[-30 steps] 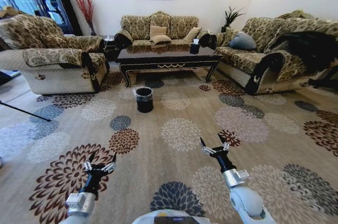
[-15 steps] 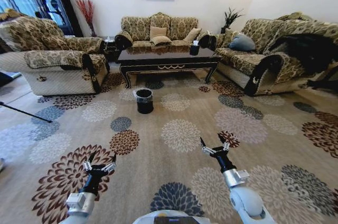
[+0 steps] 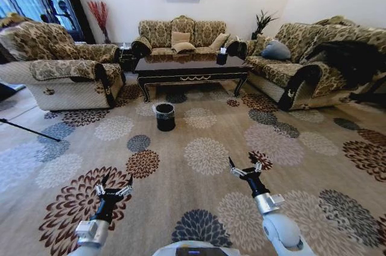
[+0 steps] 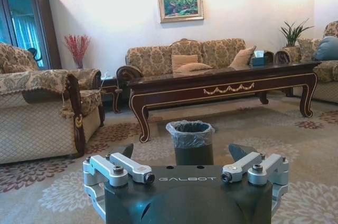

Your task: Move to the front of the table and pick up the trash from the floor, then place it into the trash bin.

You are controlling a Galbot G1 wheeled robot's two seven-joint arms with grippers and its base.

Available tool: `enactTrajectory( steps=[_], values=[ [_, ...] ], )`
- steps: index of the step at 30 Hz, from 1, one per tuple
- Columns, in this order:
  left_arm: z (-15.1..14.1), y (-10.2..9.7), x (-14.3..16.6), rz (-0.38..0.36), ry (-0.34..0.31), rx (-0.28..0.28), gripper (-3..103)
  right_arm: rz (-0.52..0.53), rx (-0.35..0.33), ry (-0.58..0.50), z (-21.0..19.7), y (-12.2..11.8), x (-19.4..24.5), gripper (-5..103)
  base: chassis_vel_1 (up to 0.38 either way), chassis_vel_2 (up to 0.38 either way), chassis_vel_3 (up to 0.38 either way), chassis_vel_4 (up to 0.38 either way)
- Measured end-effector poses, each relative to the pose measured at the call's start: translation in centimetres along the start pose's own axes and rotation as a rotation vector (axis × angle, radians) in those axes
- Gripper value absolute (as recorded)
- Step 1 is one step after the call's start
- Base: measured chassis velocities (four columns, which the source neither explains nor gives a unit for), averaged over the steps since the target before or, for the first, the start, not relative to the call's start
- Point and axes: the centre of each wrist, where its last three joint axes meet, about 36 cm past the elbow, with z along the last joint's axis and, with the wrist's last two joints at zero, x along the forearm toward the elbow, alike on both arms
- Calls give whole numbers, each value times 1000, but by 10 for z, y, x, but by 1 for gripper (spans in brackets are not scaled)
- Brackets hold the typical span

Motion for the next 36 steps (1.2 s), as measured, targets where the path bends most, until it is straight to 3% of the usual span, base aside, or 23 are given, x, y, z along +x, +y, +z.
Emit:
enactTrajectory(
  steps=[36],
  values=[
    [0,0,0,0,0,0,100,0,0,0,0,0,0,100,0,0,0,0]
  ],
)
